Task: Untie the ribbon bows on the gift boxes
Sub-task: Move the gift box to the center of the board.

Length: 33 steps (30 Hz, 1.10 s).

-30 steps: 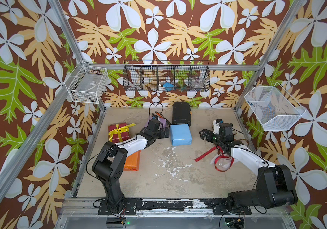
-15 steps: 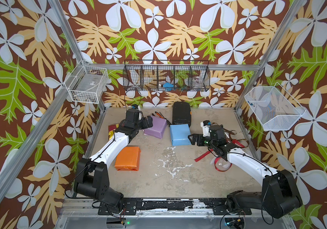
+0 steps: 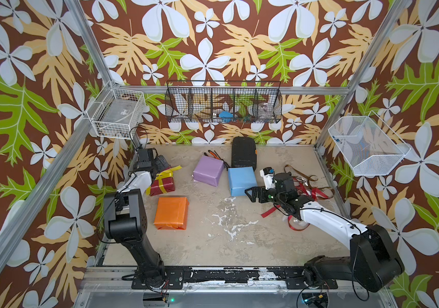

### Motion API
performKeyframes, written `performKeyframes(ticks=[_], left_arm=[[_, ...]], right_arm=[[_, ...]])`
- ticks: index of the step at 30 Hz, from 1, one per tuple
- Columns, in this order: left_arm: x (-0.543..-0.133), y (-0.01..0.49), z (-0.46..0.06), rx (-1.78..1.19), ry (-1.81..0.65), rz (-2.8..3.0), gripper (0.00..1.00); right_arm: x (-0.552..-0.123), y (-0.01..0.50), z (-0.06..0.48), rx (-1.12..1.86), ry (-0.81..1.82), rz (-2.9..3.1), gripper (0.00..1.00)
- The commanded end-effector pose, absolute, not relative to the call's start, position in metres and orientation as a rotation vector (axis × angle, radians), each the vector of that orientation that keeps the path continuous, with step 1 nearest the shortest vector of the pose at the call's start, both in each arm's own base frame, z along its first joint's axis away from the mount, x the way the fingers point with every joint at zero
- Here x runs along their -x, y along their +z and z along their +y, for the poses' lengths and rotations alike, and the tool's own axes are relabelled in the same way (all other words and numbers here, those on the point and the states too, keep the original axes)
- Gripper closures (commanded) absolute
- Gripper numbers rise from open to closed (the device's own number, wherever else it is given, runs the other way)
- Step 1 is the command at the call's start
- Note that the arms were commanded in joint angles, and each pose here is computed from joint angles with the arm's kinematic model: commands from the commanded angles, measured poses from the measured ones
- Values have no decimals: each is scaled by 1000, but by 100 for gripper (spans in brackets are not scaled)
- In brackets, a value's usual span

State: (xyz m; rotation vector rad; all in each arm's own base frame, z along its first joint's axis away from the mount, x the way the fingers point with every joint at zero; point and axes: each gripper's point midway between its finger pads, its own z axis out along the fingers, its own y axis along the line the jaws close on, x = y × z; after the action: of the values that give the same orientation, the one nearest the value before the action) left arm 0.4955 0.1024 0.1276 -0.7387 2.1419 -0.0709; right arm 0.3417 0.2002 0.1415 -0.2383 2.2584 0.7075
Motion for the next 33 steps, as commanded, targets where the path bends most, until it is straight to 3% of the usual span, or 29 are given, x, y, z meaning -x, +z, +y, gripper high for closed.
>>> performKeyframes(ticks=[1,12,22,33], left_arm=[[-503,130,121,721,-47,2091,0],[-507,61,106,606,-159,2259,0],[-493,74,11,516,-530,2233,2],[-414,77,-105,459,-721,2252,2]], right_arm=[[-341,144,200,269,693,2243,0],[-337,150,196,265,680,2228,0],[-339,152,192,251,654,2200,0],[-336,143,196,237,706,2208,0]])
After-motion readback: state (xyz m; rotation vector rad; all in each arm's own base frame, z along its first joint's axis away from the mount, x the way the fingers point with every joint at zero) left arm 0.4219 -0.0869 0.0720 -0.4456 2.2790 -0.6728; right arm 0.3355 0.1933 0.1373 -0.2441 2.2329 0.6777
